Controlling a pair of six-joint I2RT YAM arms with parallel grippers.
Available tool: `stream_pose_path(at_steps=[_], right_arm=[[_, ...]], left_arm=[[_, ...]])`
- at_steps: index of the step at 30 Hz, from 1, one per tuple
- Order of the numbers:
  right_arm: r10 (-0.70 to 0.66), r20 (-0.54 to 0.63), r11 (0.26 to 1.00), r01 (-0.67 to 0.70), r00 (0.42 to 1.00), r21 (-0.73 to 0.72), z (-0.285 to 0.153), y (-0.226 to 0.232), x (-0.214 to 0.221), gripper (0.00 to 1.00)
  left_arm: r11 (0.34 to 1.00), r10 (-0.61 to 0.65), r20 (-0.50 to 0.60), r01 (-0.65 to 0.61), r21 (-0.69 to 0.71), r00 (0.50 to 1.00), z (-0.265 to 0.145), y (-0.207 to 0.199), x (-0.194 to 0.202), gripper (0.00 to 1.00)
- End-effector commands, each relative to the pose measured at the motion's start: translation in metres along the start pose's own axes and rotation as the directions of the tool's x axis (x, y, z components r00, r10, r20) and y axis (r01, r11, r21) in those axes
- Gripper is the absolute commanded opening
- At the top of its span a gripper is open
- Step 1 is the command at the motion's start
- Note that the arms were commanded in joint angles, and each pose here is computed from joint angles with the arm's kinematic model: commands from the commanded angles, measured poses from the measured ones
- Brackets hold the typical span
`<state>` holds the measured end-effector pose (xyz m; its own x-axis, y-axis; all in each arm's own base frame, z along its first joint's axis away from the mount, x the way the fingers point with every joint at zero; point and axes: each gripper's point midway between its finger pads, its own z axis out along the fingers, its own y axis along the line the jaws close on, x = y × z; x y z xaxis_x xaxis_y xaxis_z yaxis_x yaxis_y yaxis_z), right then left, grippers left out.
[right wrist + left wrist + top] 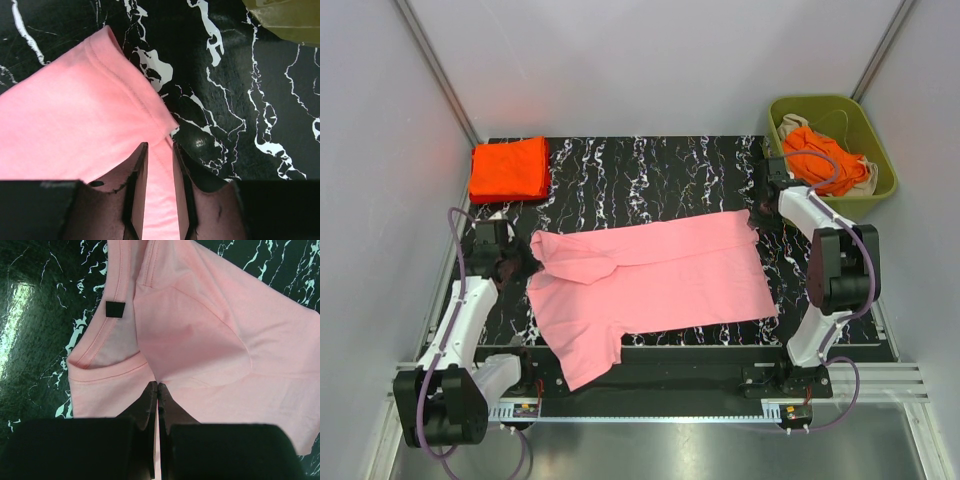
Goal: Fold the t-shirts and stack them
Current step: Fold the tshirt
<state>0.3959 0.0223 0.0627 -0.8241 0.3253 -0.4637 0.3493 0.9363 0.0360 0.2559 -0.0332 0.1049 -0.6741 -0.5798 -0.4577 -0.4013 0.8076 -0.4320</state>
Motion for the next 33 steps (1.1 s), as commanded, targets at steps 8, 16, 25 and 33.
stream_pose_path(at_steps=[8,16,25,33], right_arm=[[0.047,0.023,0.996,-0.048,0.999,0.071,0.028,-0.006,-0.005,0.33],[0.049,0.010,0.991,-0.050,0.999,0.122,0.040,-0.014,0.003,0.33],[0.050,0.023,0.992,-0.052,0.998,0.119,0.039,-0.014,-0.001,0.03],[0.051,0.057,0.995,-0.055,0.997,0.078,0.024,-0.008,-0.012,0.00]], left_arm=[[0.999,0.035,0.072,-0.036,0.015,0.997,-0.002,-0.013,-0.028,0.00],[0.999,0.039,0.069,-0.040,0.011,0.997,0.000,-0.014,-0.031,0.00],[0.999,0.050,0.093,-0.050,0.002,0.994,-0.003,-0.014,-0.037,0.00],[0.997,0.079,0.135,-0.076,-0.031,0.988,-0.009,-0.016,-0.056,0.00]])
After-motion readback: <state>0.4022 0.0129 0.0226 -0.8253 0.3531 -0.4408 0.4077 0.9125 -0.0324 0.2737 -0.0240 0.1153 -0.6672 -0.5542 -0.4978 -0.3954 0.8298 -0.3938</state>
